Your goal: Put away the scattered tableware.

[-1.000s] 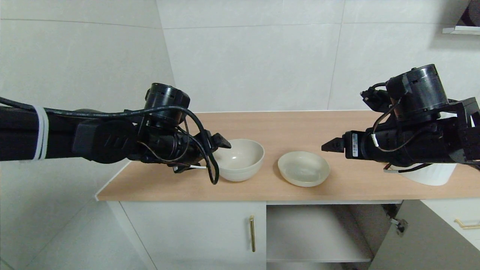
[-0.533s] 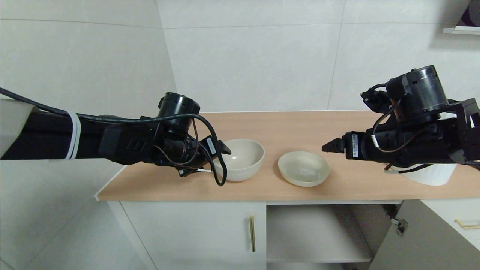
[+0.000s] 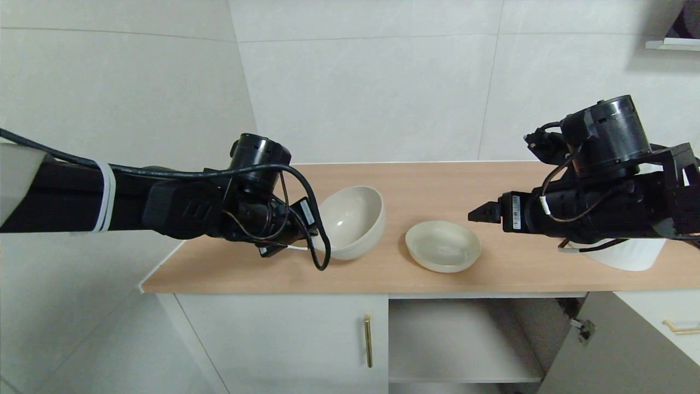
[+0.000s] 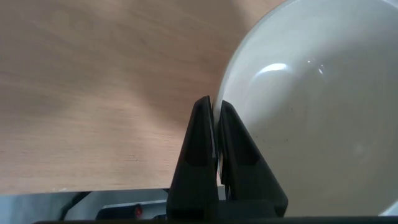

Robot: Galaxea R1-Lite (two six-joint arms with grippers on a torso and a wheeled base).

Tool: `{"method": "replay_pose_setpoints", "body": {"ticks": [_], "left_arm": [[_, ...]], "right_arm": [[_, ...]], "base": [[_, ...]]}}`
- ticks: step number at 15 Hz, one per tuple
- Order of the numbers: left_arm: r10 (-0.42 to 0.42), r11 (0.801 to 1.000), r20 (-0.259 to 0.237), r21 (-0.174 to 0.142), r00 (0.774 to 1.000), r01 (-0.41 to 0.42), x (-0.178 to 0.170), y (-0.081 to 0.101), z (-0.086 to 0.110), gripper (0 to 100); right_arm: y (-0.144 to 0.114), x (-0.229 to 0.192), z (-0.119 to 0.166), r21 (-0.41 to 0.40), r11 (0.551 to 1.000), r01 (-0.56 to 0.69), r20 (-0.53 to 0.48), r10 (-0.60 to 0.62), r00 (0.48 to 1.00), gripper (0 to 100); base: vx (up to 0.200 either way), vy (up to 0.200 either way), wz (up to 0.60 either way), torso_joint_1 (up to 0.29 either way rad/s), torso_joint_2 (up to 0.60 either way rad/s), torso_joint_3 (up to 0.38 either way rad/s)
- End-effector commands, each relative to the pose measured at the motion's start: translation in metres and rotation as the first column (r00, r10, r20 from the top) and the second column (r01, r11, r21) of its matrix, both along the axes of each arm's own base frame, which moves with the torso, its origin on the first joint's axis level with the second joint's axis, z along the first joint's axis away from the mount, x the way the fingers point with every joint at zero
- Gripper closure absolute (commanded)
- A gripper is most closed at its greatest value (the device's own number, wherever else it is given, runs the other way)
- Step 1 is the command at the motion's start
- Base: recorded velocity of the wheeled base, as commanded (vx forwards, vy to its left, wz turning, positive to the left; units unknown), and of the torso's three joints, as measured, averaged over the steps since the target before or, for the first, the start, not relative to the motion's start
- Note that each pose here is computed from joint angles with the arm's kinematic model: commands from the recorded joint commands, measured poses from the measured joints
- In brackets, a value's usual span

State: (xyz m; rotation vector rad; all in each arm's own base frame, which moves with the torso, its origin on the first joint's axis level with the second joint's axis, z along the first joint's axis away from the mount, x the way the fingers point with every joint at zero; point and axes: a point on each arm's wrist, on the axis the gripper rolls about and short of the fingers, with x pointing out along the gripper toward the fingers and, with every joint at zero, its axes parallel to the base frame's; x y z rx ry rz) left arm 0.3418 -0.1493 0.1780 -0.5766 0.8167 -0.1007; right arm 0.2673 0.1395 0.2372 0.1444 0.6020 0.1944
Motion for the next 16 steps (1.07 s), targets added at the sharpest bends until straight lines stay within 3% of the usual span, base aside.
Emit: {"method": "replay_pose_setpoints", "body": {"ticks": [1, 7, 16], "left_arm": [[0.0, 1.0, 0.02, -0.01, 1.0, 0.0, -0.005, 0.002, 0.008, 100], [-0.017, 0.999, 0.028, -0.026, 0.999, 0.018, -0.012, 0.004, 0.016, 100], [-0.037, 0.999, 0.019, -0.031, 0.999, 0.037, -0.015, 0.002, 0.015, 100]], "right_arm": [[0.003, 0.006, -0.008, -0.018, 1.0, 0.006, -0.022, -0.006, 1.0, 0], [0.013, 0.034, -0.044, -0.139, 0.984, 0.108, -0.072, -0.118, 0.99, 0], [0.028, 0.064, -0.086, -0.153, 0.981, 0.12, -0.079, -0.133, 0.988, 0]], "base": [[0.0, 0.0, 0.0, 0.0, 0.0, 0.0], [0.0, 0.0, 0.0, 0.0, 0.0, 0.0], [0.0, 0.0, 0.0, 0.0, 0.0, 0.0]]}}
